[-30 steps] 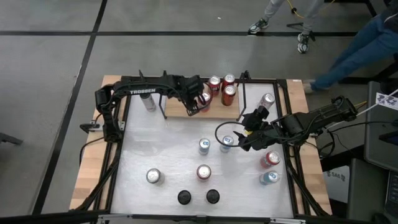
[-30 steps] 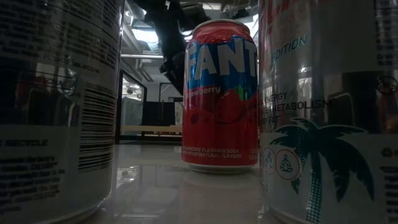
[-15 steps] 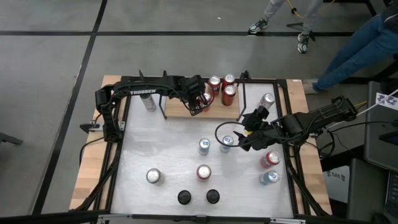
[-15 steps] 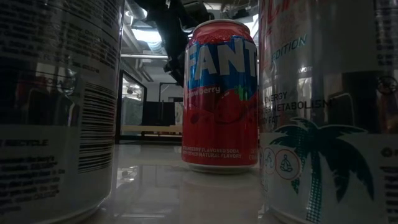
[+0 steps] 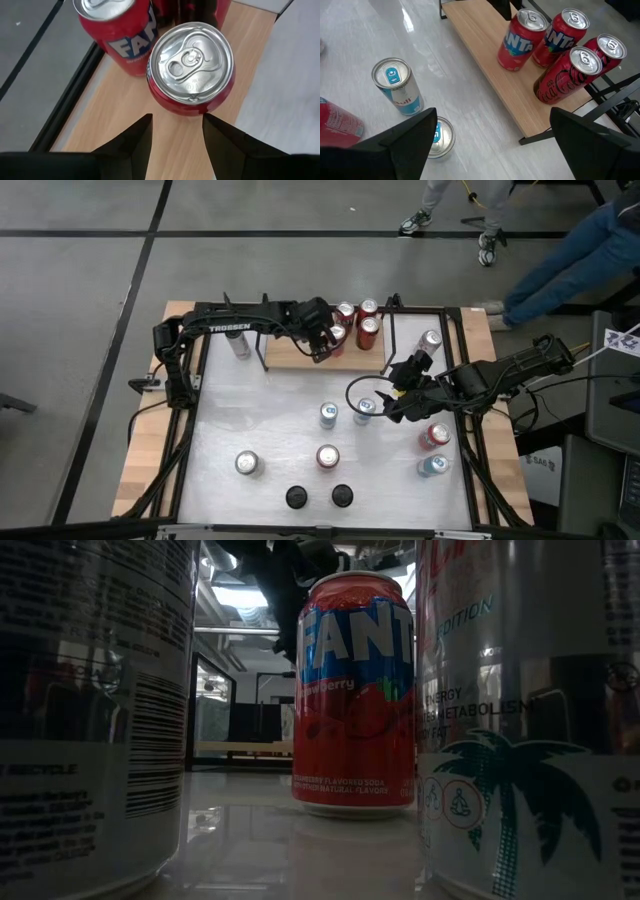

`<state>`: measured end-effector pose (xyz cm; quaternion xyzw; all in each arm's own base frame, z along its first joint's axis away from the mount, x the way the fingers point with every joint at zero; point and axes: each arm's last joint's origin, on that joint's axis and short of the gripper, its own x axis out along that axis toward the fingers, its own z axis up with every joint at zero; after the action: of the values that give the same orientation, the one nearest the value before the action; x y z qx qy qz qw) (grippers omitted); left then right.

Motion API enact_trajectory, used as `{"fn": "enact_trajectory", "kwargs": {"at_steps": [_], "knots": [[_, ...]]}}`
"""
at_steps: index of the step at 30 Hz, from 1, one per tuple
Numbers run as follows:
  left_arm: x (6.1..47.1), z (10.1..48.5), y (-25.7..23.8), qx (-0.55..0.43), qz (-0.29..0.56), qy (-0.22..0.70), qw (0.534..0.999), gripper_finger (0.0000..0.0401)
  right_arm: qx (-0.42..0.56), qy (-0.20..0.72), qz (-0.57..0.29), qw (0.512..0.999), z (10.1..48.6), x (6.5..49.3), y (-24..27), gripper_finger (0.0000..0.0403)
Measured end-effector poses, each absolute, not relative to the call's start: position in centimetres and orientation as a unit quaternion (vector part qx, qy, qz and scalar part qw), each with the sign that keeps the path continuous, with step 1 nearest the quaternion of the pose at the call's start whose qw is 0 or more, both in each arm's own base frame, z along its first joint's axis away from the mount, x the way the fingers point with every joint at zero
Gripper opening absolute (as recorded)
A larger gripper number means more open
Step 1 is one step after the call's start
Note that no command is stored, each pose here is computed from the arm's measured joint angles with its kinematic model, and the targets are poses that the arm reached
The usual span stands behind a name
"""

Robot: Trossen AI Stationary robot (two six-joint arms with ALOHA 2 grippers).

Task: Place canned beverage on shelf
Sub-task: Put the pink soda can on the shelf aligned with other pink soda can

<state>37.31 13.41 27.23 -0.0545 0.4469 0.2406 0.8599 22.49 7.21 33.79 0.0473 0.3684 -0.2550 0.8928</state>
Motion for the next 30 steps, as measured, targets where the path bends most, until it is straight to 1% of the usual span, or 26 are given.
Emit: {"fn": "enact_trajectory", "kwargs": {"at_steps": [8,16,23,30], "knots": [[37.2,27.2,13.5,-0.049,0.244,0.453,0.856,0.0162,0.047,0.368,-0.255,0.893,33.8,22.5,7.2,0.0376],[36.0,26.5,13.4,-0.056,0.241,0.511,0.823,0.0163,0.047,0.368,-0.255,0.893,33.8,22.5,7.2,0.0376],[36.5,26.1,13.5,-0.058,0.243,0.505,0.826,0.0163,0.047,0.368,-0.255,0.893,33.8,22.5,7.2,0.0376],[37.8,24.6,14.0,-0.060,0.239,0.496,0.833,0.0163,0.046,0.370,-0.256,0.892,33.8,22.5,7.2,0.0376]]}}
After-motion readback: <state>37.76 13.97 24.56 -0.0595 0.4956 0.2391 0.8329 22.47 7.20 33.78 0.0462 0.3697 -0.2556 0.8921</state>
